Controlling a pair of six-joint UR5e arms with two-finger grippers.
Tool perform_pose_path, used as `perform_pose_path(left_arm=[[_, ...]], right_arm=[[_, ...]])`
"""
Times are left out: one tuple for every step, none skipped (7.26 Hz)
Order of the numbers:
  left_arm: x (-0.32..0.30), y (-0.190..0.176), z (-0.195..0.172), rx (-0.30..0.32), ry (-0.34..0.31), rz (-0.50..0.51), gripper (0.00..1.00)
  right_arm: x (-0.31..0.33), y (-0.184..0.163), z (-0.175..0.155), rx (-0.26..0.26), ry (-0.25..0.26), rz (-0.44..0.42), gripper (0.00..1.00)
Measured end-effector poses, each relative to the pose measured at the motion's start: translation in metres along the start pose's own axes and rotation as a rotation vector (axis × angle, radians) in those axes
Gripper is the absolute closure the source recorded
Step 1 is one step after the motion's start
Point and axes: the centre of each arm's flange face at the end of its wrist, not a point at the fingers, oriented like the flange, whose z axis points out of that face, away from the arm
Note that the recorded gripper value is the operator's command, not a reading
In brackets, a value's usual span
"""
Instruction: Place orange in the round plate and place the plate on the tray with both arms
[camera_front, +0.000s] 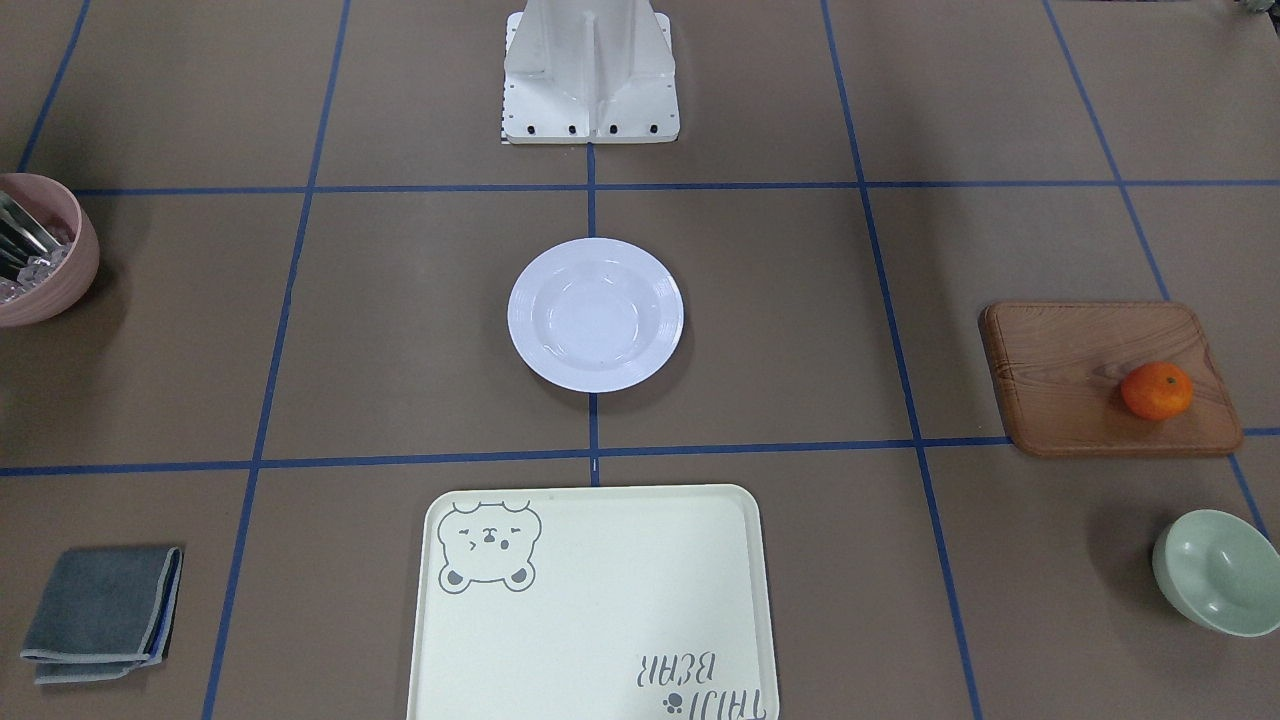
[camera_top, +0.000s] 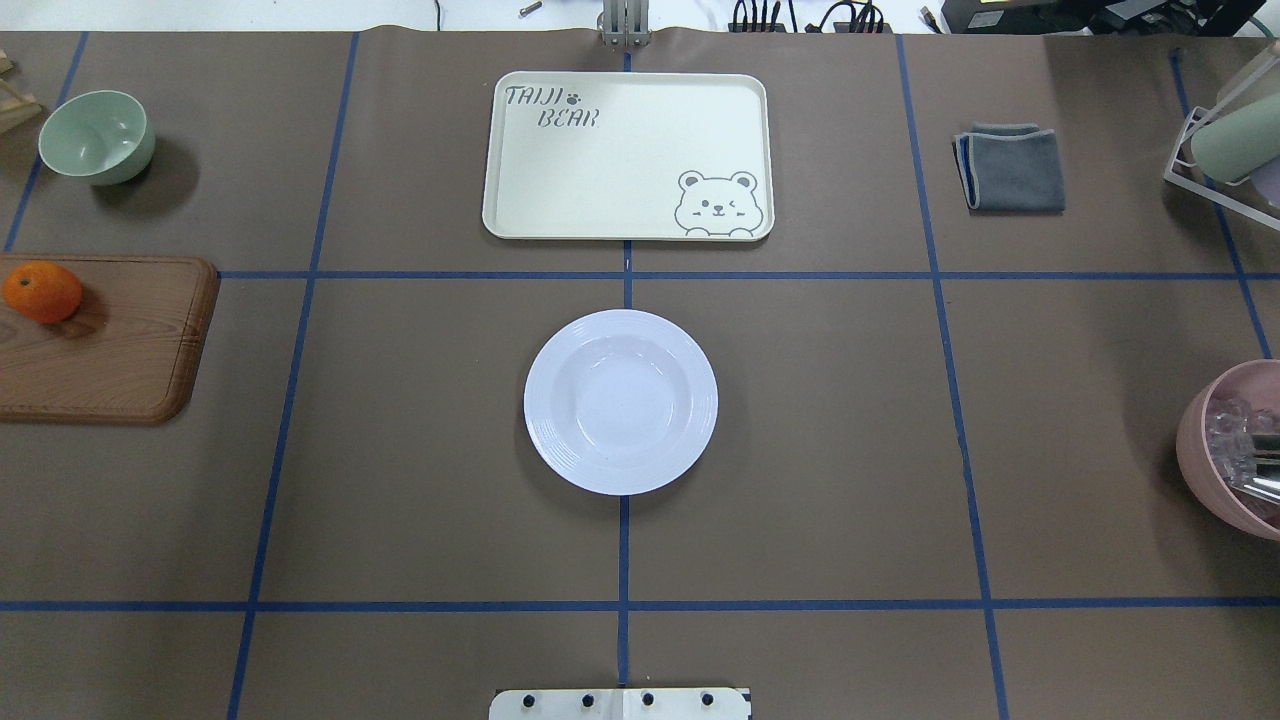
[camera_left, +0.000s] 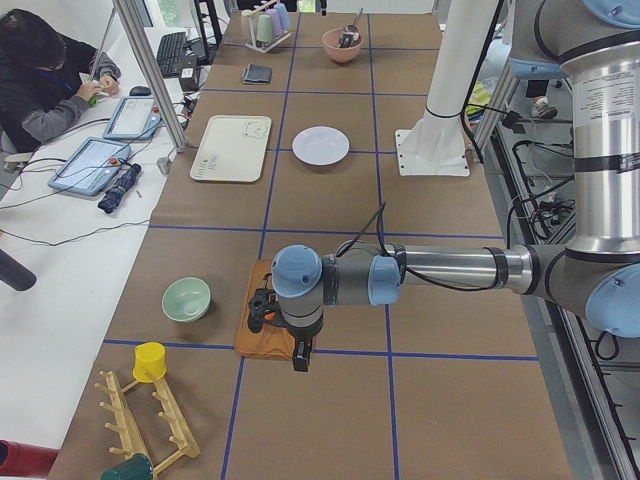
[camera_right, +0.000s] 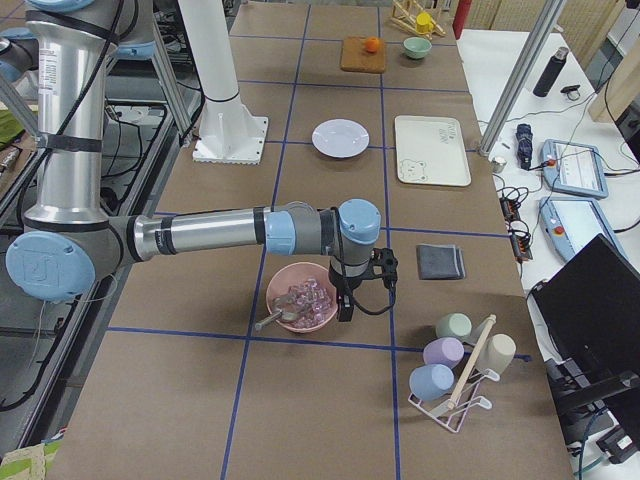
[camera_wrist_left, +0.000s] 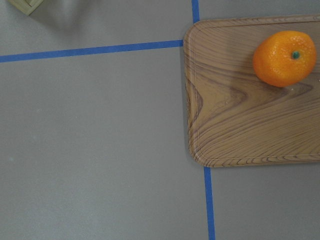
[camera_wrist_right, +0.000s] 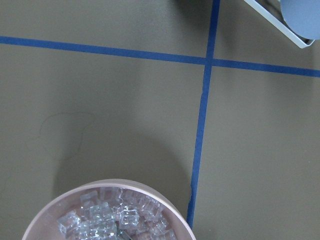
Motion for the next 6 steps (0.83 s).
perform_pose_path(left_arm=[[0.002, -0.003, -0.002, 0.006, -0.001, 0.005, 0.01], [0.004, -0.008, -0.005, 0.014, -0.002, 0.011, 0.01], [0.006, -0.012, -0.007, 0.02, -0.003, 0.019, 0.01], [0.009, -0.015, -0.01, 0.032, -0.004, 0.031, 0.01], [0.011, -0.016, -0.013, 0.046, -0.006, 0.045, 0.01], [0.012, -0.017, -0.014, 0.057, -0.009, 0.056, 0.01]], right_arm=[[0.0, 0.0, 0.0, 0.0, 0.0, 0.0, 0.0], [0.0, 0.0, 0.0, 0.0, 0.0, 0.0, 0.0], [0.0, 0.0, 0.0, 0.0, 0.0, 0.0, 0.0], [-0.001, 0.0, -0.001, 0.002, 0.0, -0.002, 0.0], [-0.002, -0.001, -0.002, 0.005, -0.001, -0.007, 0.0], [-0.005, -0.003, -0.005, 0.011, -0.003, -0.016, 0.0]])
